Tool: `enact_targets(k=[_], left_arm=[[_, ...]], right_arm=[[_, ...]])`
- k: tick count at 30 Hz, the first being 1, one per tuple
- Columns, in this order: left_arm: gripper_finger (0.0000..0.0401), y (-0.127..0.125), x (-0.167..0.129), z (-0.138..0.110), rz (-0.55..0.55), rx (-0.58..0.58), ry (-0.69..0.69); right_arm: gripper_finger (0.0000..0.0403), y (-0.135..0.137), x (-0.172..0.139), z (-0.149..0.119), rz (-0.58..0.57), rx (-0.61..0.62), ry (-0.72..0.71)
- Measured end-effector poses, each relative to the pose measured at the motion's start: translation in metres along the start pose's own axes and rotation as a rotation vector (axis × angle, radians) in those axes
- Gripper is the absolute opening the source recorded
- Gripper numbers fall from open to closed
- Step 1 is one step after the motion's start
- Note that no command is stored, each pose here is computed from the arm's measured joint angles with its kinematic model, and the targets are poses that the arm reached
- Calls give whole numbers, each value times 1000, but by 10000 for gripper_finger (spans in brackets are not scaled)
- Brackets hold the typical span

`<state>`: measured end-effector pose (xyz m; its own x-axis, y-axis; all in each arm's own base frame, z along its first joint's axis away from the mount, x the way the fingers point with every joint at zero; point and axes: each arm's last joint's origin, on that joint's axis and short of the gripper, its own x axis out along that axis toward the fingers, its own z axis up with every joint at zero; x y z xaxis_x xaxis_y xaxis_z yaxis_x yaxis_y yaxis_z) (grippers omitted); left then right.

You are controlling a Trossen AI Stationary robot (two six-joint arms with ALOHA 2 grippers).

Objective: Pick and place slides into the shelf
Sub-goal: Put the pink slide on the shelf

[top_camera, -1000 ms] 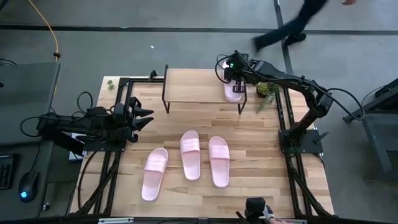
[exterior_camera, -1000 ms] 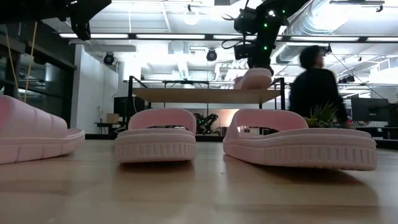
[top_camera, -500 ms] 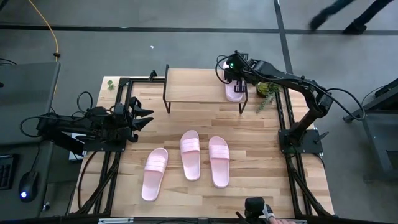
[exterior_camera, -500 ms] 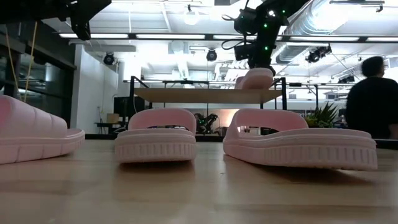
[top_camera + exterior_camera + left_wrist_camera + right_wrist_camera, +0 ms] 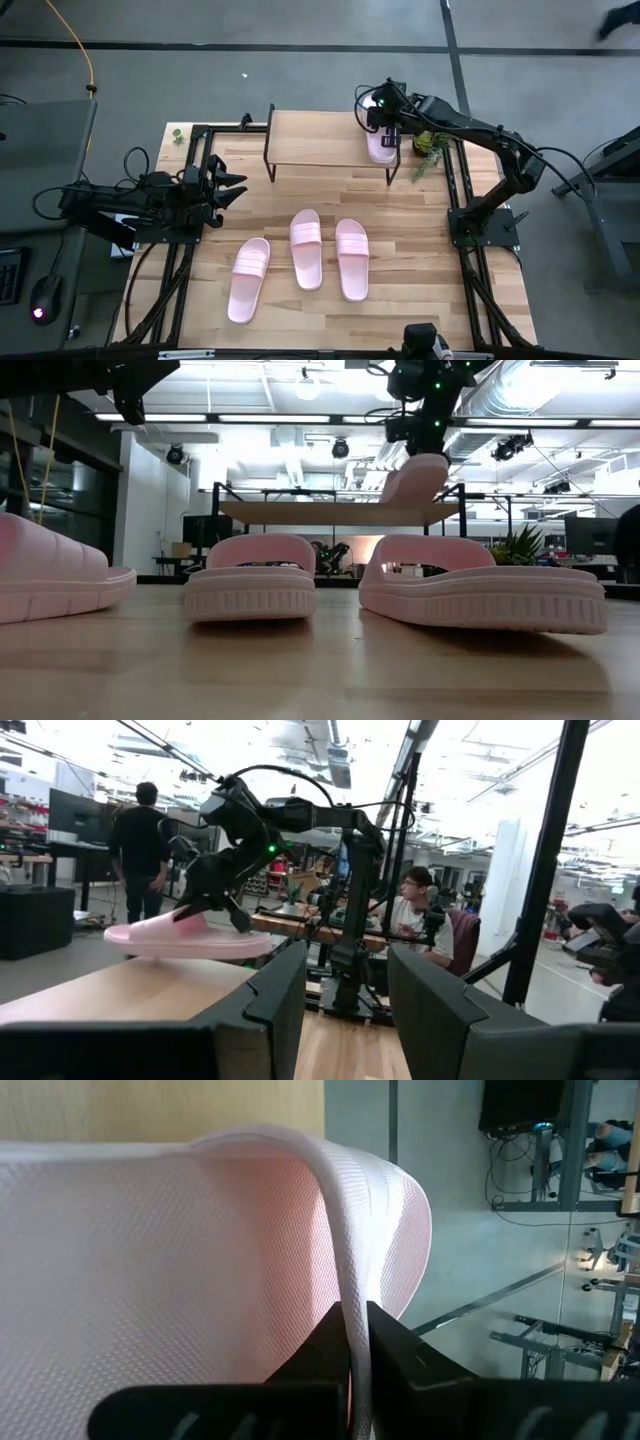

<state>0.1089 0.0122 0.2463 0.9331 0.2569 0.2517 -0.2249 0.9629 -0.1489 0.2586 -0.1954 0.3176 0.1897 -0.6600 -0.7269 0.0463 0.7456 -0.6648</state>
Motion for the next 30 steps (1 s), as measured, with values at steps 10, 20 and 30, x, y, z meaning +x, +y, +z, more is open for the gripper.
enact_targets(k=[10, 20, 30], left_arm=[[128, 0, 0, 0, 0, 0, -1], [128, 0, 0, 0, 0, -1, -3], [128, 0, 0, 0, 0, -1, -3]], right_arm=[[0, 3, 1, -1, 44, 39, -7], [0, 3, 1, -1, 49, 124, -4], [0, 5, 0, -2, 58, 178, 18]])
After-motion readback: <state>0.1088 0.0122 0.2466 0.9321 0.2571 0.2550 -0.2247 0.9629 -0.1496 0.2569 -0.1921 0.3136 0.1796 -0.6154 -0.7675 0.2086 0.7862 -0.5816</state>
